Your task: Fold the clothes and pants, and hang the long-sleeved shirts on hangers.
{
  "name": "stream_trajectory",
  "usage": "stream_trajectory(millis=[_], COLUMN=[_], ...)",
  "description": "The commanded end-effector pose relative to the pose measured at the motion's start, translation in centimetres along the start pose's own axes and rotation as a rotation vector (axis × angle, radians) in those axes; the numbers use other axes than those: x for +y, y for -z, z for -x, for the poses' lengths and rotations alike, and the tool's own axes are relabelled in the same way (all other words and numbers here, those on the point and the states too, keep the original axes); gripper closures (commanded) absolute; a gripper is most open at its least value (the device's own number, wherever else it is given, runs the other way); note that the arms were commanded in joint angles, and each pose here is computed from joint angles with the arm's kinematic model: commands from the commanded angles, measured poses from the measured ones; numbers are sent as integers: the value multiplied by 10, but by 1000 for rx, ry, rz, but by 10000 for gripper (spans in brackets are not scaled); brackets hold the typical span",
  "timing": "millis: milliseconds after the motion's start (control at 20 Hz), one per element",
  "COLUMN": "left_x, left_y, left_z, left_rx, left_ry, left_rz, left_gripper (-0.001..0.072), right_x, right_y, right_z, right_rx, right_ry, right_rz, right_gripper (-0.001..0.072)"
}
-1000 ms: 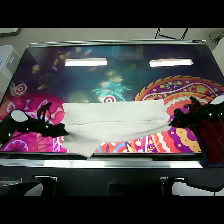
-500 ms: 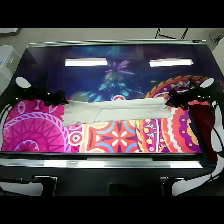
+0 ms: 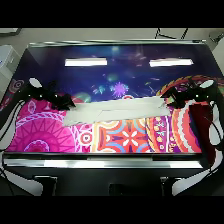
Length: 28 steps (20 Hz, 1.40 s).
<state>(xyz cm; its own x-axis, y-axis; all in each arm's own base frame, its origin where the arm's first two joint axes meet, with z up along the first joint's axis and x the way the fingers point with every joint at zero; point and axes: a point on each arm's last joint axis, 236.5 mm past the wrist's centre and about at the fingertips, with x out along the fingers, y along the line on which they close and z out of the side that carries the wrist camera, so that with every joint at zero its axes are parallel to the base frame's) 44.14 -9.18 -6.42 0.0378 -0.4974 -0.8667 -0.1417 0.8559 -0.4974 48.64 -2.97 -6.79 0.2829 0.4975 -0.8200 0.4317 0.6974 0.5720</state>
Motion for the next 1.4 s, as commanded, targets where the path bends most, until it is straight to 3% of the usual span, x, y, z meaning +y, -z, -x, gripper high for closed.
stream_trajectory(millis=[0,150,250,300,350,400,500,550,600,850,1150,1350], left_x=[-7,-33,-55,-68,-84,-101,-137,-156,-173,-221,-341,-359], left_y=[1,0,0,-2,-3,-3,-2,1,6,55,112,95], left_z=[33,59,66,66,62,54,32,14,-8,-138,-207,-204], left_rx=[-43,-117,-163,-189,-210,-221,-250,-262,-263,-144,-106,-218], left_ry=[9,14,19,24,39,57,77,86,96,131,498,541], left_rz=[-29,-90,-140,-165,-191,-216,-281,-311,-319,-126,240,232], left_gripper=[302,303,304,304,306,339,352,444,679,685,685,692], right_x=[-26,-23,-11,-2,8,22,61,77,96,186,251,256], right_y=[12,40,48,49,49,49,50,50,56,122,195,195], right_z=[2,-23,-35,-40,-42,-41,-18,-2,17,116,178,152], right_rx=[84,218,244,241,232,229,208,180,156,60,-40,-11], right_ry=[27,1,-10,-18,-37,-77,-176,-202,-220,-270,-334,-310], right_rz=[-1,22,42,69,89,109,186,210,253,494,653,639], right_gripper=[1,17,153,293,572,674,678,678,678,677,675,675])
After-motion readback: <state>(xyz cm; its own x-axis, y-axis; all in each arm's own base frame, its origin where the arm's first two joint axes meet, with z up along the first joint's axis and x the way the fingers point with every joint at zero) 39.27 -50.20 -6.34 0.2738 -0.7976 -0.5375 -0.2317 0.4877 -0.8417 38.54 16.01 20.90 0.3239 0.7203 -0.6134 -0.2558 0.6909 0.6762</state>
